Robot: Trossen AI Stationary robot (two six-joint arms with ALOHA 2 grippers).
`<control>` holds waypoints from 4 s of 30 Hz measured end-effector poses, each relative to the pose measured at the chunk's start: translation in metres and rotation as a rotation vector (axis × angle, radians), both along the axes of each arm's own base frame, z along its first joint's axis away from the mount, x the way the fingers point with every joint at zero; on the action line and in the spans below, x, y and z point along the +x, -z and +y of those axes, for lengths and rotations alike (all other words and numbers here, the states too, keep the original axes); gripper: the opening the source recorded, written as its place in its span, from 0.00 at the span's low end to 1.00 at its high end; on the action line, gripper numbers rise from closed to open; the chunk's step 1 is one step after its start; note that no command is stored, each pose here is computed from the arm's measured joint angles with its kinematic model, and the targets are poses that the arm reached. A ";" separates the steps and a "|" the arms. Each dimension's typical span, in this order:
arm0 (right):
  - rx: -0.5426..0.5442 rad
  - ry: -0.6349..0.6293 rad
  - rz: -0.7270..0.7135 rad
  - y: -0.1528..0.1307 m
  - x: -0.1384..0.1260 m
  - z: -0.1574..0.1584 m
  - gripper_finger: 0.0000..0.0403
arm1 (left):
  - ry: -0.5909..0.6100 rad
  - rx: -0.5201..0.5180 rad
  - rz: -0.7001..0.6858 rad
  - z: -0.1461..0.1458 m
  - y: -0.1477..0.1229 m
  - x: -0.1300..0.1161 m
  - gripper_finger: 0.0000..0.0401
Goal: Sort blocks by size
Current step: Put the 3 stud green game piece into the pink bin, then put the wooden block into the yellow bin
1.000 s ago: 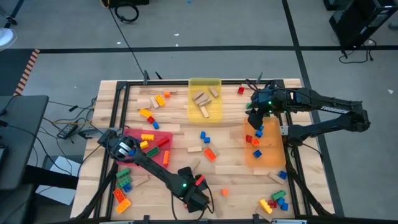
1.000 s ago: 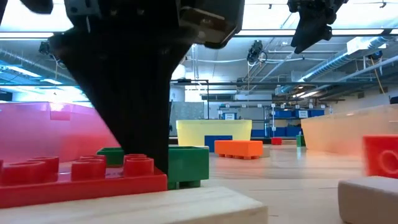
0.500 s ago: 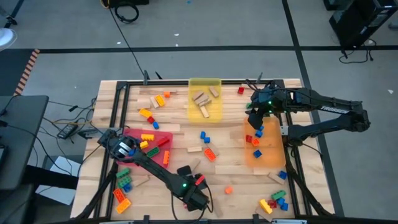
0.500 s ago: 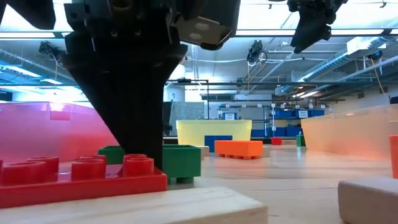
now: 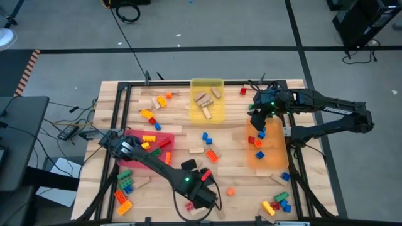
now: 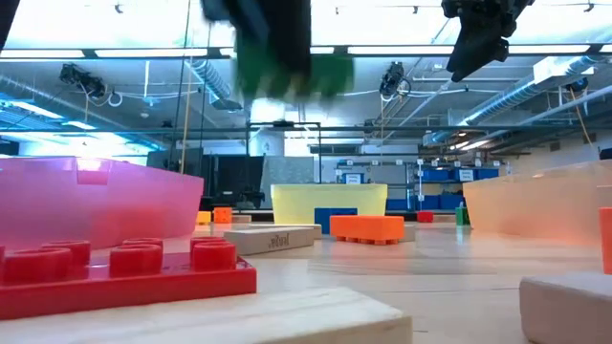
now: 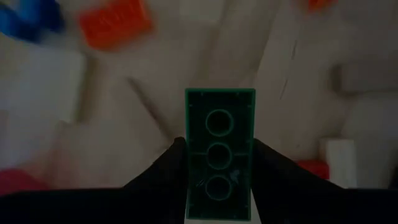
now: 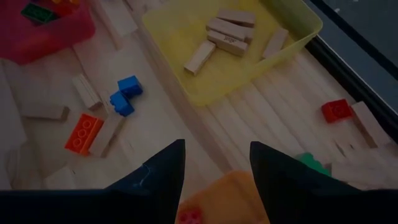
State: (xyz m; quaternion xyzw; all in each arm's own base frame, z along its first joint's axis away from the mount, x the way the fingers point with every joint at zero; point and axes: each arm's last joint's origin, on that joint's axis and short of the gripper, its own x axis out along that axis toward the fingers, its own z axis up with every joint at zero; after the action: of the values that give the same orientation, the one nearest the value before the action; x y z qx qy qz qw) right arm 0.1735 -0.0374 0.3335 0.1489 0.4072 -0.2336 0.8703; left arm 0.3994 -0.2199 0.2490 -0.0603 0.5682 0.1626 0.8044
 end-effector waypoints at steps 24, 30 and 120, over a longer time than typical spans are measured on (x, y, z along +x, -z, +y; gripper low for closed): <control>0.062 0.046 -0.049 -0.001 0.002 0.000 0.48 | -0.240 -0.002 -0.230 0.123 -0.057 -0.161 0.34; 0.083 0.079 -0.091 -0.003 0.004 0.000 0.48 | -0.373 -0.148 -0.219 0.142 0.004 -0.207 0.34; 0.251 0.941 0.135 0.071 0.012 -0.214 0.77 | -0.222 0.028 -0.555 0.329 -0.029 -0.198 0.70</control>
State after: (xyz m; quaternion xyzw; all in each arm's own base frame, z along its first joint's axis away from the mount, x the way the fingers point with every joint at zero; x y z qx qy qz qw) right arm 0.1851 -0.2517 0.2621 0.4050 0.3761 -0.5598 0.6173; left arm 0.2013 0.1094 0.2776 -0.1530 0.3142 0.2345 0.9071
